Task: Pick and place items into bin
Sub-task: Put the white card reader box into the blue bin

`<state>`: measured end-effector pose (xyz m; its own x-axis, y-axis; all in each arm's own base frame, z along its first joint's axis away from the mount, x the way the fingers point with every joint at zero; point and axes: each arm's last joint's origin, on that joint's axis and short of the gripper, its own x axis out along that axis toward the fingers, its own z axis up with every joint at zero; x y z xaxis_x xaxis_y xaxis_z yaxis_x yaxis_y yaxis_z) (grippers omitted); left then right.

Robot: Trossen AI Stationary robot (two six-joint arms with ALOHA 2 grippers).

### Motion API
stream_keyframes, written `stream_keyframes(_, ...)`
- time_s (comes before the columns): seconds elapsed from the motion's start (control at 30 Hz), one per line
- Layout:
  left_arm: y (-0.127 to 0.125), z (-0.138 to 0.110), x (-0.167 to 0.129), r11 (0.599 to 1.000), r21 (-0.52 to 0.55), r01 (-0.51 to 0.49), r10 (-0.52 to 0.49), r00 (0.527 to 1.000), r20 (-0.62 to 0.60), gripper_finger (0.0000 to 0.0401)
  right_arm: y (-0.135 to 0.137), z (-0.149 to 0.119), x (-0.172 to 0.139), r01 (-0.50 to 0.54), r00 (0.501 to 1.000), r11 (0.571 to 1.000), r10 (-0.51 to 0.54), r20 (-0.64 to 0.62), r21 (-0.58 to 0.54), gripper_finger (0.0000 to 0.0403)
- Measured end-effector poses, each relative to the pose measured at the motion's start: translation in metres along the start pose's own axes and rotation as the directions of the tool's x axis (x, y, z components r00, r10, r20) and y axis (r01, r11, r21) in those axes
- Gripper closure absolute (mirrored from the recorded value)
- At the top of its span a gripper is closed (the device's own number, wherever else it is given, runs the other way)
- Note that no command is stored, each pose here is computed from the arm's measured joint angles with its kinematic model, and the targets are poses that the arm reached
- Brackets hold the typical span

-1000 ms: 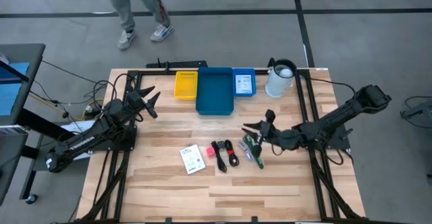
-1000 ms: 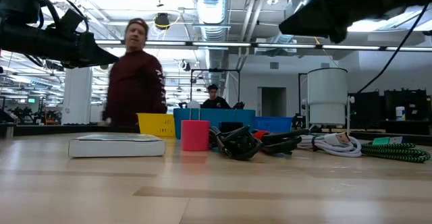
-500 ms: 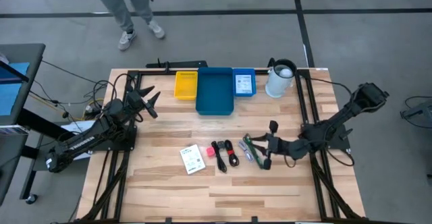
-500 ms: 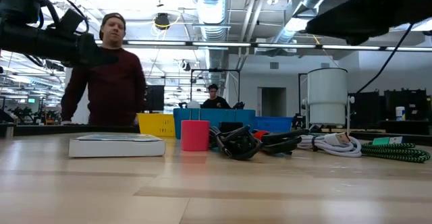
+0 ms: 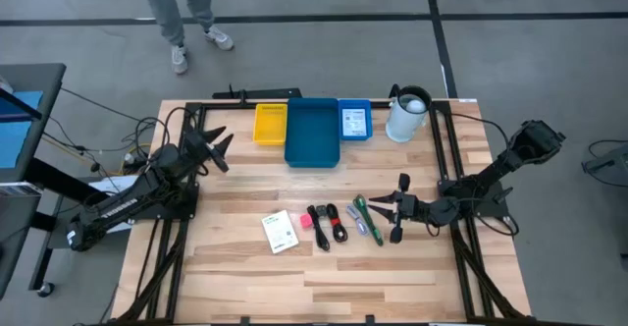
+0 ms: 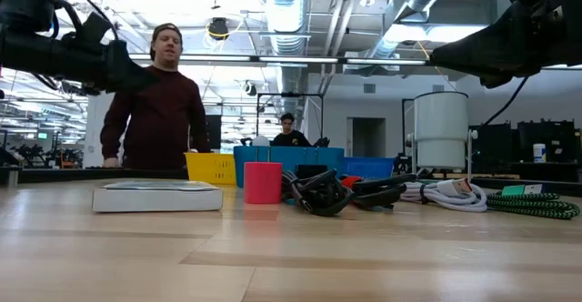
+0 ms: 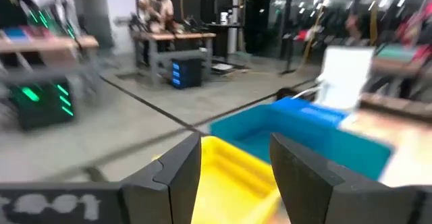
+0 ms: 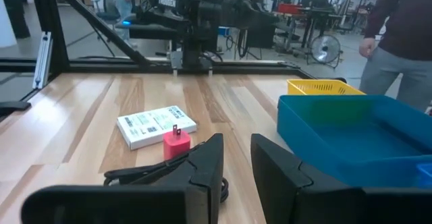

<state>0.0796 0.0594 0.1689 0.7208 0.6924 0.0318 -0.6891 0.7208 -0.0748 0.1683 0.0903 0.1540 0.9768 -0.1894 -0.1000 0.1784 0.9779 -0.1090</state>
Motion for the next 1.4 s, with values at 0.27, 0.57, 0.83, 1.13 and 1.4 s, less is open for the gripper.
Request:
stream_keyframes(0.27, -0.001, 0.0, 0.0, 0.899, -0.437, 0.034, -0.039, 0.999, -0.001, 0.0235, 0.0, 0.0, 0.0, -0.001, 1.0, 1.0, 0.001, -0.002, -0.002, 0.0332)
stream_keyframes(0.57, -0.013, 0.001, -0.002, 0.848, -0.465, 0.256, -0.289, 0.957, 0.0, 0.0235, -0.004, -0.001, 0.003, 0.024, 1.0, 1.0, -0.024, -0.007, -0.002, 0.0332)
stream_keyframes(0.83, -0.026, 0.0, -0.007, 0.863, -0.385, 0.326, -0.355, 0.935, -0.004, 0.0235, -0.011, -0.001, 0.009, 0.072, 0.997, 0.997, -0.072, -0.013, 0.011, 0.0332)
stream_keyframes(1.13, -0.037, -0.003, -0.012, 0.923, -0.356, 0.145, -0.165, 0.986, -0.025, 0.0235, -0.012, -0.001, 0.009, 0.075, 0.997, 0.997, -0.075, -0.013, 0.011, 0.0332)
stream_keyframes(1.4, -0.047, -0.016, -0.01, 0.954, -0.3, -0.023, -0.016, 0.992, -0.127, 0.0235, -0.012, -0.001, 0.009, 0.075, 0.997, 0.997, -0.075, -0.013, 0.011, 0.0332)
